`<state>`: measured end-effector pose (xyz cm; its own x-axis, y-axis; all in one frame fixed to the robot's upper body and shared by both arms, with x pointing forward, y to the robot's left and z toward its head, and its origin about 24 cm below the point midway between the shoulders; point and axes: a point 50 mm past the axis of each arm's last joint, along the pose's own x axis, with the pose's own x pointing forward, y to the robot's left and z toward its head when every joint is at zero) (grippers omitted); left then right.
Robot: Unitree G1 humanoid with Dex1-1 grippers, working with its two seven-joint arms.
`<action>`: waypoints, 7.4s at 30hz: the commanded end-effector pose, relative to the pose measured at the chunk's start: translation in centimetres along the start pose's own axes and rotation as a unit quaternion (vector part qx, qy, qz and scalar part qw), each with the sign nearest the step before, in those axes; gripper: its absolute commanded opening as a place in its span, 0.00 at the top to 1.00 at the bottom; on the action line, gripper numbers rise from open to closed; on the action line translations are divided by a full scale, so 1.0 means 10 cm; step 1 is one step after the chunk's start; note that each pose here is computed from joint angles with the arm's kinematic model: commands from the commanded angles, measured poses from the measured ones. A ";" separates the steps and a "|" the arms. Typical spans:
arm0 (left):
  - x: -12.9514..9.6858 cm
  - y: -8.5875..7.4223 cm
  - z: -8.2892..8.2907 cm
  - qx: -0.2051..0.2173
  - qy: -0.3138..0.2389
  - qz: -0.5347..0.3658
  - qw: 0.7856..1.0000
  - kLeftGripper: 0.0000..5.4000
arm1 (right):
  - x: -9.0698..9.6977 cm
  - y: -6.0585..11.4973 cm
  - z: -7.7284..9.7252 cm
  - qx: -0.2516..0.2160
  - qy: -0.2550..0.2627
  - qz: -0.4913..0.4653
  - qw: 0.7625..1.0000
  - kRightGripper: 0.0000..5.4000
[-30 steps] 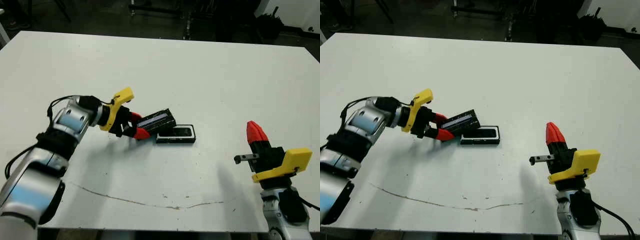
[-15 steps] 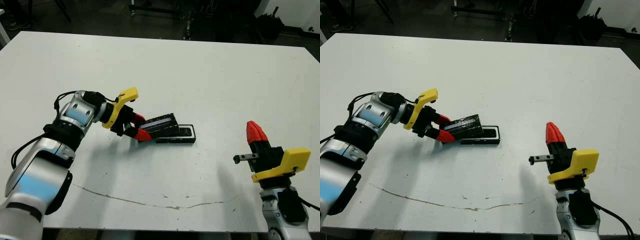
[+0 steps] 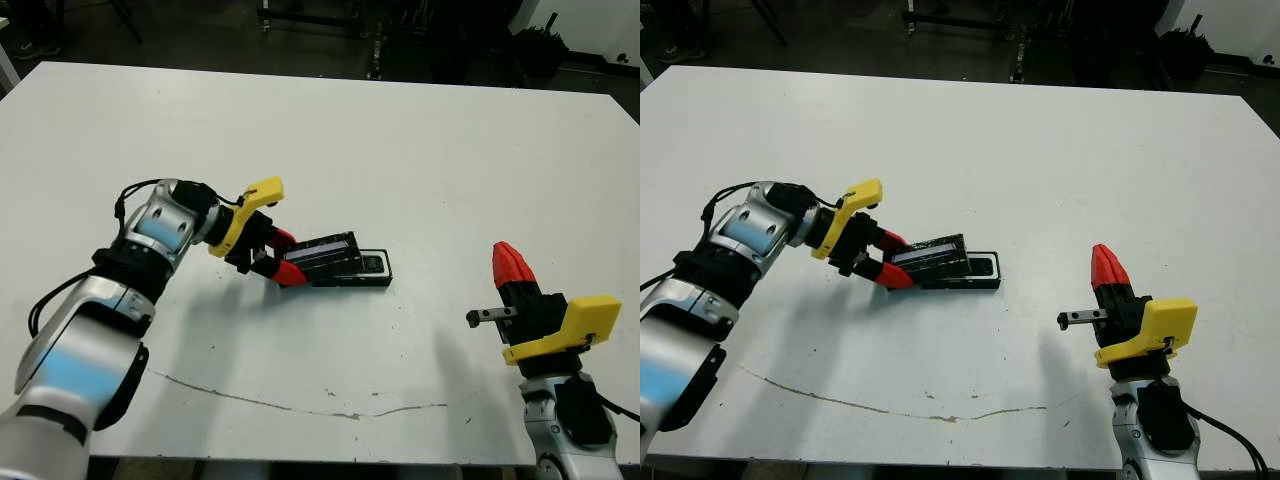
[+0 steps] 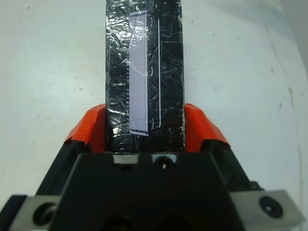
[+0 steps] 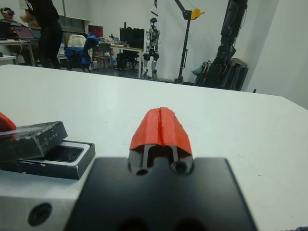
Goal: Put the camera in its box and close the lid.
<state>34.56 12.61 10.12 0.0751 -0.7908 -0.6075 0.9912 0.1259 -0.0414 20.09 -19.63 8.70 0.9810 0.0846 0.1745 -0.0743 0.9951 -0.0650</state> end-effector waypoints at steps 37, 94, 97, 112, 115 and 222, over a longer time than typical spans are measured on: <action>0.94 -0.15 0.32 0.038 0.013 -0.075 0.996 0.41 | -0.04 -0.06 -0.04 -0.007 0.017 -0.016 1.000 1.00; -0.61 -0.35 0.25 -0.023 -0.396 0.284 0.873 0.02 | -0.03 -0.03 -0.05 0.006 0.017 0.002 1.000 1.00; -0.59 -0.52 0.08 -0.049 -0.426 0.379 0.820 0.07 | -0.01 -0.04 -0.06 0.012 0.012 -0.003 1.000 1.00; -0.11 -1.01 -0.51 -0.114 -0.357 0.612 0.696 0.49 | 0.06 -0.04 -0.07 0.024 -0.005 -0.030 0.999 1.00; -0.09 -0.97 -0.52 -0.111 -0.344 0.605 0.709 0.58 | 0.05 -0.03 -0.07 0.023 -0.005 -0.031 0.999 1.00; -0.16 -1.23 -0.36 -0.120 -0.335 0.598 0.719 1.00 | -0.22 0.09 -0.02 0.018 0.001 -0.033 0.999 1.00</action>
<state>22.03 14.39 9.10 0.9686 -0.1291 0.2126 0.1304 0.9914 0.0081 17.93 -18.64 8.15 0.9827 0.0312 0.1827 -0.0284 0.9994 -0.0177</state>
